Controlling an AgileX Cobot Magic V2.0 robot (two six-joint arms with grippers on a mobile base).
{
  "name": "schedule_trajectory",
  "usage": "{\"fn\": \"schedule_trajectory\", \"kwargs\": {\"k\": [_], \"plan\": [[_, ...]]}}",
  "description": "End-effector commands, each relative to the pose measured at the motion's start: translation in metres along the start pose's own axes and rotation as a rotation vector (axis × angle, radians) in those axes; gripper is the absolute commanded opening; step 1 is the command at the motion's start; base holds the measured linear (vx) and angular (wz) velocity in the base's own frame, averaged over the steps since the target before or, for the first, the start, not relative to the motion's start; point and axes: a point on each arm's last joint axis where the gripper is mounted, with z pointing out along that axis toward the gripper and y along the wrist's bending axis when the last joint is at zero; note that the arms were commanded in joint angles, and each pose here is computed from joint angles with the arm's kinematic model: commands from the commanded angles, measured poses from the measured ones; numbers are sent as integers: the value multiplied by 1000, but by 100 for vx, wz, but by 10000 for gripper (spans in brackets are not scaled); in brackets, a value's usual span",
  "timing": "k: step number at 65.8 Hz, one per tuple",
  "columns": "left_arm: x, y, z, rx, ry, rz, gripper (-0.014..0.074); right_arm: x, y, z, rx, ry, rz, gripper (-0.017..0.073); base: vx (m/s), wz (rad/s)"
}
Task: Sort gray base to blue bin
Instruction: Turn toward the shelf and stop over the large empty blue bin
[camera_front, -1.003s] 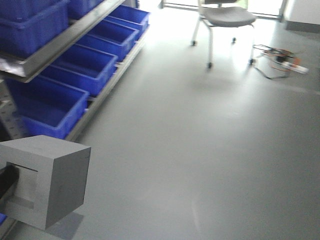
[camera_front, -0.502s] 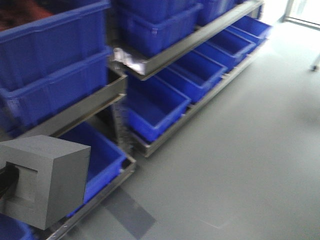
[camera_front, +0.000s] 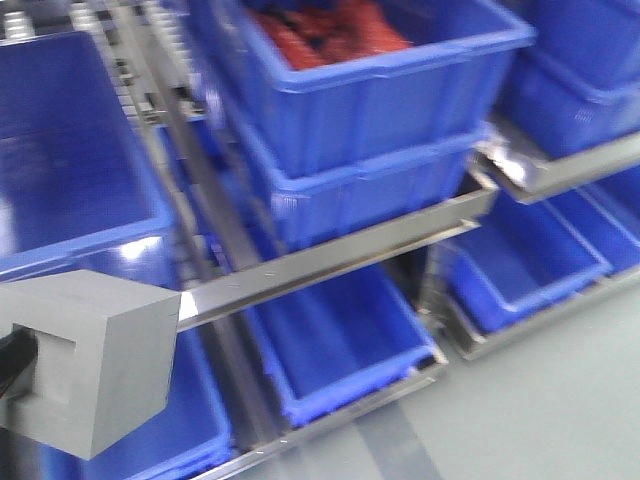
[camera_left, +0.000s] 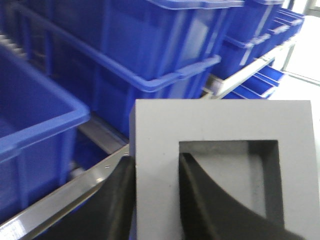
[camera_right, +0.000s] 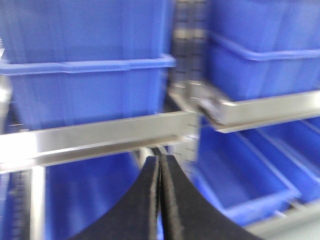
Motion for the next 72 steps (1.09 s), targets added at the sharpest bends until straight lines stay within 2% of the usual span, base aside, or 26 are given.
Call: {"fn": "schedule_trajectory", "kwargs": {"k": [1, 34, 72], "plan": [[-19, -4, -2, 32, -133, -12, -6, -3, 0, 0, 1, -75, -16, -9, 10, 66], [-19, -4, -2, 32, -133, -12, -6, -3, 0, 0, 1, -75, -16, -9, 9, 58], [-19, -4, -2, 32, -133, -12, -6, -3, 0, 0, 1, -75, -16, -9, 10, 21]]}}
